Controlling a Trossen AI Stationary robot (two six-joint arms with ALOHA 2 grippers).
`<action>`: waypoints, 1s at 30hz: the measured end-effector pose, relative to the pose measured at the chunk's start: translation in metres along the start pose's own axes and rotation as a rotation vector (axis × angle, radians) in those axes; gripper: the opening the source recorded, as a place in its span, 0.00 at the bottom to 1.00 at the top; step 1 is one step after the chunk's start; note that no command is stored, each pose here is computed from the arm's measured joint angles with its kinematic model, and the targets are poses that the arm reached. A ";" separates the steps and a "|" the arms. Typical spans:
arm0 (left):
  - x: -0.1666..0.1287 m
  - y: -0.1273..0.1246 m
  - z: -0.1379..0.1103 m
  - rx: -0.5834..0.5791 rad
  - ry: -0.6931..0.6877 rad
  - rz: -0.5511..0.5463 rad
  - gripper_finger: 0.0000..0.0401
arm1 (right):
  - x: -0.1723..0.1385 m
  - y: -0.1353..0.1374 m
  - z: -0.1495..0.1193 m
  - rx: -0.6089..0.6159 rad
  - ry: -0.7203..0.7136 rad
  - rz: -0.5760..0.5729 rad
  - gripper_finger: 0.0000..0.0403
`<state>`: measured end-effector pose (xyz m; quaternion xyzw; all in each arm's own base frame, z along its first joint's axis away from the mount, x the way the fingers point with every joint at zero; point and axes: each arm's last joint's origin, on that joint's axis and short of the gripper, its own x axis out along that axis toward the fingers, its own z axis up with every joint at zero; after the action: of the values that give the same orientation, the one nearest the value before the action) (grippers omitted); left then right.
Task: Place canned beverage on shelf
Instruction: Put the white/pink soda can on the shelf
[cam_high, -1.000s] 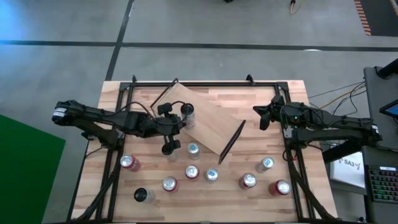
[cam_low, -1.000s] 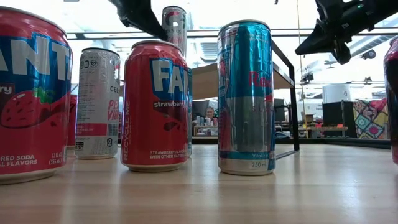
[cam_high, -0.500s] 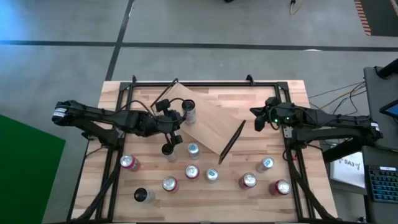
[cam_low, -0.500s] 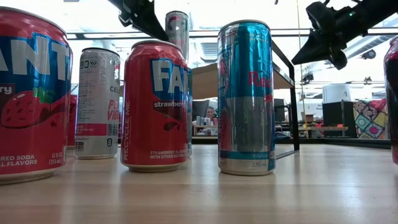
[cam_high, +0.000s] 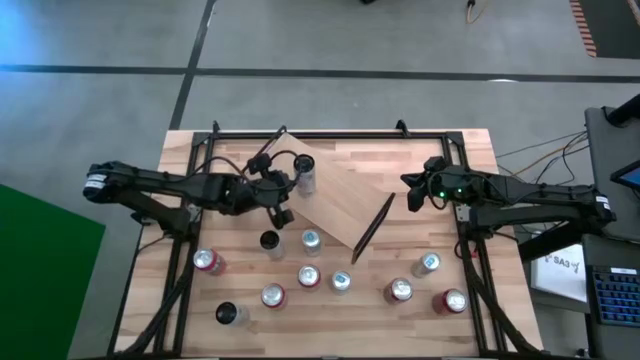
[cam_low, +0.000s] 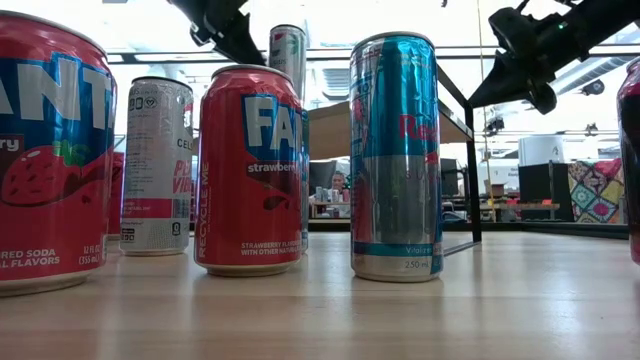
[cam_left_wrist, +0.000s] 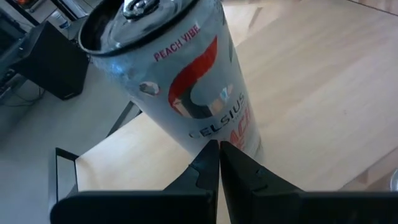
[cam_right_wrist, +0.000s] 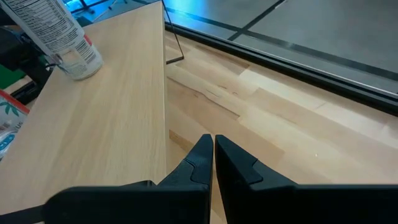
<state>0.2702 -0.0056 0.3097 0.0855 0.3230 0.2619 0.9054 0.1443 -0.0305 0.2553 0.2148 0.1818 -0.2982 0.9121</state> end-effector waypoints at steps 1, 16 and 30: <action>-0.002 0.000 0.000 0.000 -0.001 -0.003 0.00 | 0.000 0.000 0.000 0.000 0.000 0.000 0.02; -0.002 -0.019 -0.010 -0.040 -0.032 -0.118 0.00 | 0.000 0.002 0.003 0.013 -0.031 0.017 0.02; 0.008 -0.027 -0.022 -0.030 -0.087 -0.121 0.00 | 0.000 0.005 0.009 0.036 -0.085 0.049 0.02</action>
<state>0.2726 -0.0245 0.2793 0.0637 0.2838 0.2074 0.9340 0.1488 -0.0311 0.2642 0.2228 0.1319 -0.2881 0.9219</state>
